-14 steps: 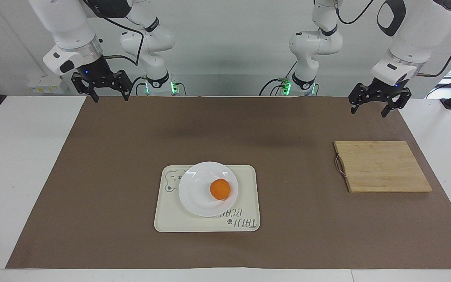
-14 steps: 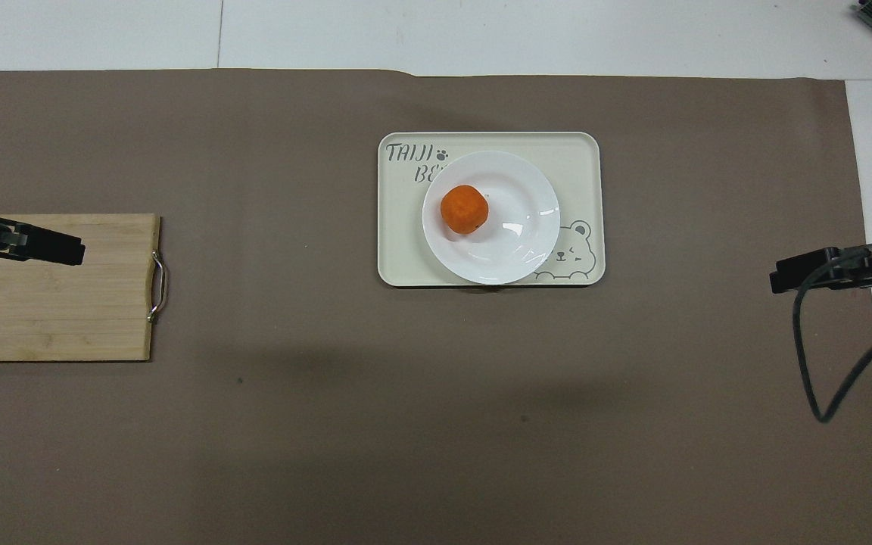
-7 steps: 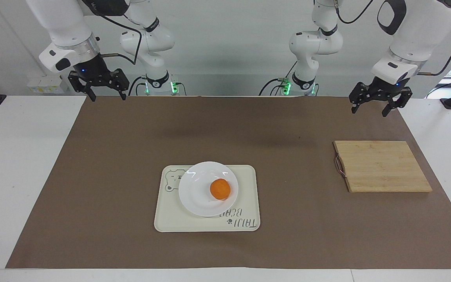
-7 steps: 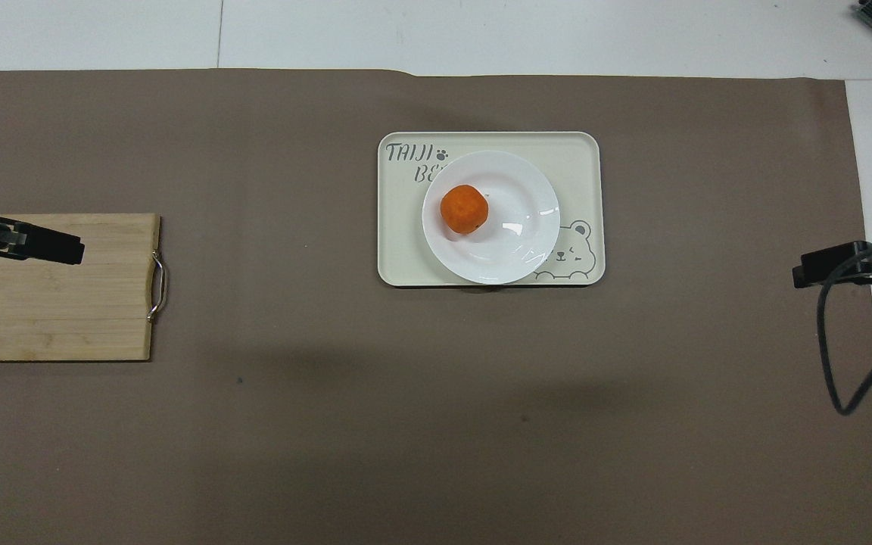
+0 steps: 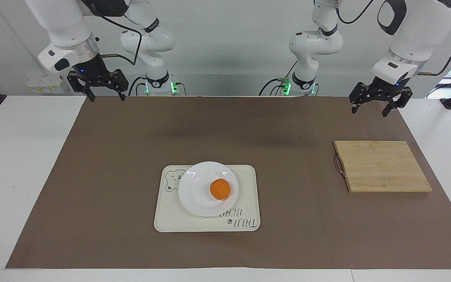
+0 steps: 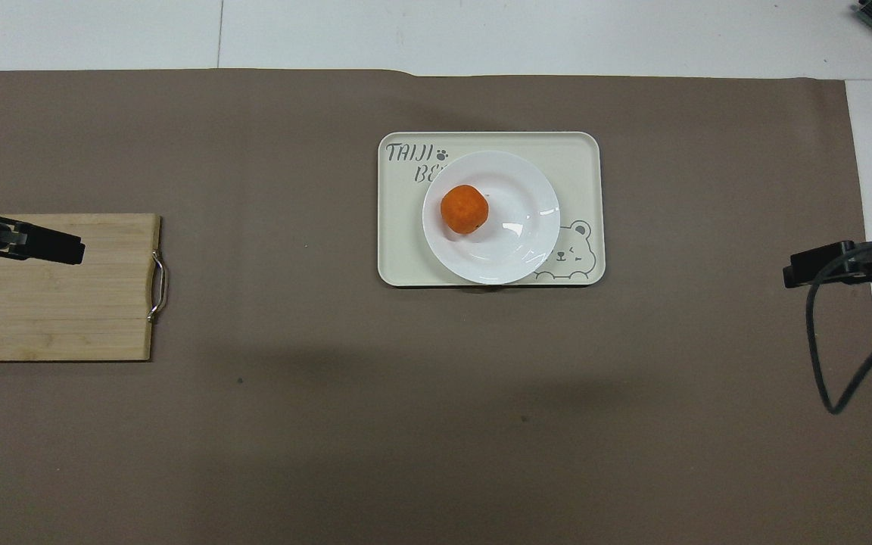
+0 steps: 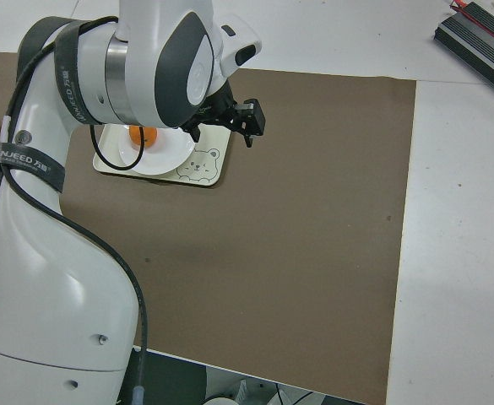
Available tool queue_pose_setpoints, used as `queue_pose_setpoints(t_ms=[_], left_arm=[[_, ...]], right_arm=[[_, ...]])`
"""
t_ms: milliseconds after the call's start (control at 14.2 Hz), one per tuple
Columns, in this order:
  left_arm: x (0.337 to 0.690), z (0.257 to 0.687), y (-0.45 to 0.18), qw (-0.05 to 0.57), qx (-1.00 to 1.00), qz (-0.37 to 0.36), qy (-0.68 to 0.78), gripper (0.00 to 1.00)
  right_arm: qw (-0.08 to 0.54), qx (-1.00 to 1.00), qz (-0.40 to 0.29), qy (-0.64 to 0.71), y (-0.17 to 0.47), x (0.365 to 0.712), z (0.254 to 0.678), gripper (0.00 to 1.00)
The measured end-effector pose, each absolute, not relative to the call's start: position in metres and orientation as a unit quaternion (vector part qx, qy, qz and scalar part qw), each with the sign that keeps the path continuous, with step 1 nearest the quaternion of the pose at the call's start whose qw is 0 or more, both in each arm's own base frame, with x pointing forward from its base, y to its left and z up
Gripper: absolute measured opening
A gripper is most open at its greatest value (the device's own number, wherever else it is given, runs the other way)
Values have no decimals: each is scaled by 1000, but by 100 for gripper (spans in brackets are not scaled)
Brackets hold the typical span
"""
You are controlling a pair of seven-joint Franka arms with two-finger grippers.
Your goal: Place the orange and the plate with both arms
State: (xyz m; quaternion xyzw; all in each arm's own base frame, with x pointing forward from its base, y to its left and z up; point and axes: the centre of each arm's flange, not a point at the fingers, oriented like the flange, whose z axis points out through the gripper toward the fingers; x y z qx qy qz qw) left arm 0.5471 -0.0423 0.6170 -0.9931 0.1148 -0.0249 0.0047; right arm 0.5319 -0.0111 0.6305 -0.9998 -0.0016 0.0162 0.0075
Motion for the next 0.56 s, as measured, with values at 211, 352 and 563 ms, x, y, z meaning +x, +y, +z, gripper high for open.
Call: queue_pose_setpoints(t_ms=[211, 352, 563], left_arm=[[544, 615, -46, 4, -995, -14, 98, 100], [542, 614, -46, 3, -997, -5, 70, 100], [540, 614, -47, 3, -998, 0, 65, 100]], right_arm=[[8, -1000, 14, -1, -12, 532, 633, 100], [8, -1000, 25, 0, -13, 529, 635, 100], [8, -1000, 11, 2, -17, 521, 665, 100]])
